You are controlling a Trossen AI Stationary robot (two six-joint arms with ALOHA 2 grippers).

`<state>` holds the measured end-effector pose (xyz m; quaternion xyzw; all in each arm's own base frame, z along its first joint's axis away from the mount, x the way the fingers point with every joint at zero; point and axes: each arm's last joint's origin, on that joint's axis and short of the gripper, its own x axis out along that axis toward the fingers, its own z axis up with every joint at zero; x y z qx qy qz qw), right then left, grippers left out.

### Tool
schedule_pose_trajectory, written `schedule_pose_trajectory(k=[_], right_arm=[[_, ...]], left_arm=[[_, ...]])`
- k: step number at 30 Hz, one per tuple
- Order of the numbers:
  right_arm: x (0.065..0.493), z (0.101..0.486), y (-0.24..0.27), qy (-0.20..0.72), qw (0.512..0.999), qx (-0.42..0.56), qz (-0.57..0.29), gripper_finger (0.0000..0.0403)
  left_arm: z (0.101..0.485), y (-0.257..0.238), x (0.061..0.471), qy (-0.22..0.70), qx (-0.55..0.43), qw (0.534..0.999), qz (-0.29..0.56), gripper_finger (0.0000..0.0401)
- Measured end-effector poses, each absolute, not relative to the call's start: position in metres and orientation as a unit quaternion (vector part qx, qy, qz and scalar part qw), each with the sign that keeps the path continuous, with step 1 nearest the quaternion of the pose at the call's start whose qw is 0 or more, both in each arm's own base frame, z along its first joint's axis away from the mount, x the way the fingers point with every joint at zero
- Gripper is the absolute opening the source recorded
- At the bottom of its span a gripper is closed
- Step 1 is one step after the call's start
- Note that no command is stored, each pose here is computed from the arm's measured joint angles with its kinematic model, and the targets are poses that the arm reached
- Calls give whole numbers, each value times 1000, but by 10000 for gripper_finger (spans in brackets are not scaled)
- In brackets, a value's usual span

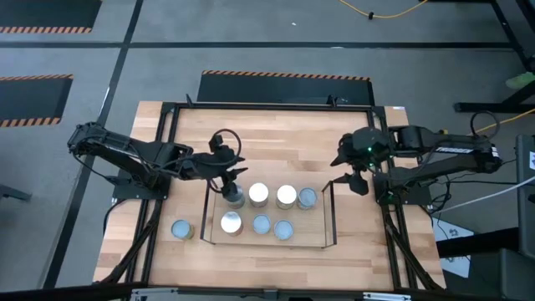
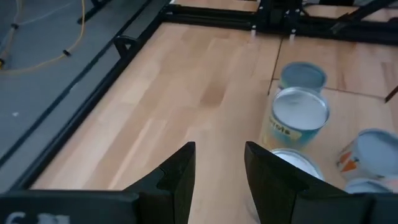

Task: Pick and place cans onto a shelf
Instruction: Put the green yellow canned spaghetti sauce on the shelf

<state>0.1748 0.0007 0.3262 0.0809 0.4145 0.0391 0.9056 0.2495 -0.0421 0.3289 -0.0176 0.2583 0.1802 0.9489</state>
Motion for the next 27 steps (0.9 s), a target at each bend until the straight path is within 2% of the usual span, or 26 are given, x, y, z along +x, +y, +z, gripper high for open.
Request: schedule_pose_trajectory(k=[5, 10, 13, 18, 27], right_arm=[[176, 322, 1, 418, 904, 84, 41, 288], [177, 323, 1, 412, 907, 84, 42, 288], [177, 323, 1, 406, 909, 84, 43, 288], [178, 324, 1, 402, 911, 83, 44, 288], [178, 324, 1, 403, 911, 84, 44, 288]], left_arm=[[337, -45, 249, 262, -80, 951, 146, 132], [356, -49, 242, 300, -192, 930, 86, 130], [367, -52, 231, 352, -286, 888, 73, 128], [371, -66, 210, 455, -403, 791, 77, 128], [357, -101, 172, 560, -462, 664, 182, 128]])
